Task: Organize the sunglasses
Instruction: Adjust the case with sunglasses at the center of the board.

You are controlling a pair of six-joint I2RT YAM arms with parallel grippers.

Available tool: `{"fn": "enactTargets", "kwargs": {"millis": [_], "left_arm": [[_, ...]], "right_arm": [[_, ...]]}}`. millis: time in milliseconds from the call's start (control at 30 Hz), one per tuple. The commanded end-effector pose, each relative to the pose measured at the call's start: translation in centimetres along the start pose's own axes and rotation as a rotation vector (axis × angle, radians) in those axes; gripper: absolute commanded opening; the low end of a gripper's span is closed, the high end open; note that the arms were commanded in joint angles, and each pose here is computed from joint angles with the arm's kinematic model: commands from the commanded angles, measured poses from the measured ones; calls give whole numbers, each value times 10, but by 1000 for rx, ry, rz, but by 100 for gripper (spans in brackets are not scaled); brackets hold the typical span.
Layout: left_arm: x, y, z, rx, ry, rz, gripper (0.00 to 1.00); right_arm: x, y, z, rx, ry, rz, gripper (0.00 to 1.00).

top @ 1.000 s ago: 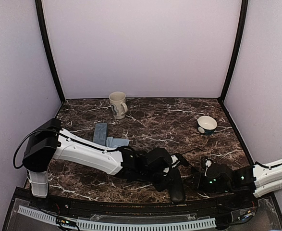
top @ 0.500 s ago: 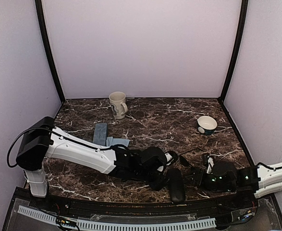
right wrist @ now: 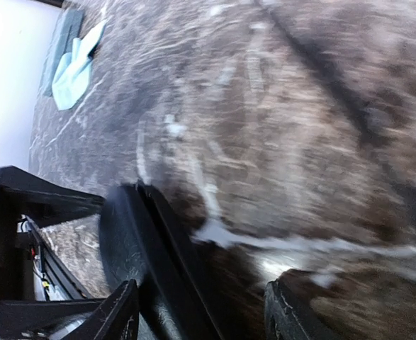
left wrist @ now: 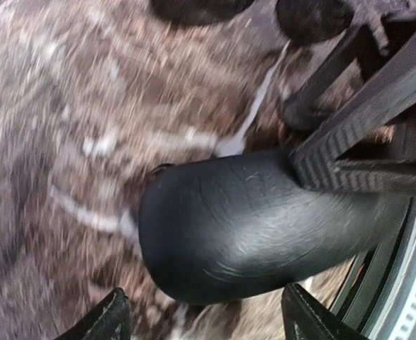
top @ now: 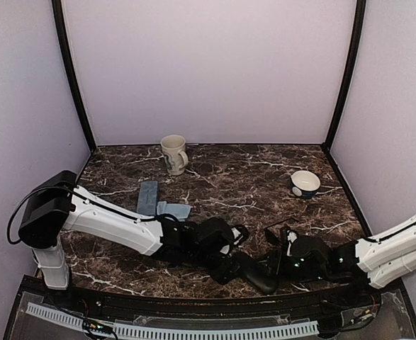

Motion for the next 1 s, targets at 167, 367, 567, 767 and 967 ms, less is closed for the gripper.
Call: {"fn": "enactTargets", "kwargs": {"millis": [167, 367, 567, 767, 967], "left_arm": [[15, 16, -28, -16, -16, -102, 75], [8, 17, -17, -33, -13, -96, 68], [-1, 15, -8, 17, 1, -121, 60], [-17, 15, 1, 39, -8, -130, 58], [-36, 17, 11, 78, -28, -150, 48]], "right_arm": [[6, 34, 16, -87, 80, -66, 62], [4, 31, 10, -54, 73, -72, 67], [2, 22, -4, -20, 57, -69, 72], [9, 23, -8, -45, 98, -80, 73], [20, 35, -1, -70, 137, -115, 73]]}}
Point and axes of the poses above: each gripper's point midway between its finger pads, its own z axis out along the fingers, its own y axis along the line the jaws close on, x = y × z, the point moved 8 cm from there along -z, back along the fingers, and after that the axes turned 4 degrees about -z, right-handed, at the moved point
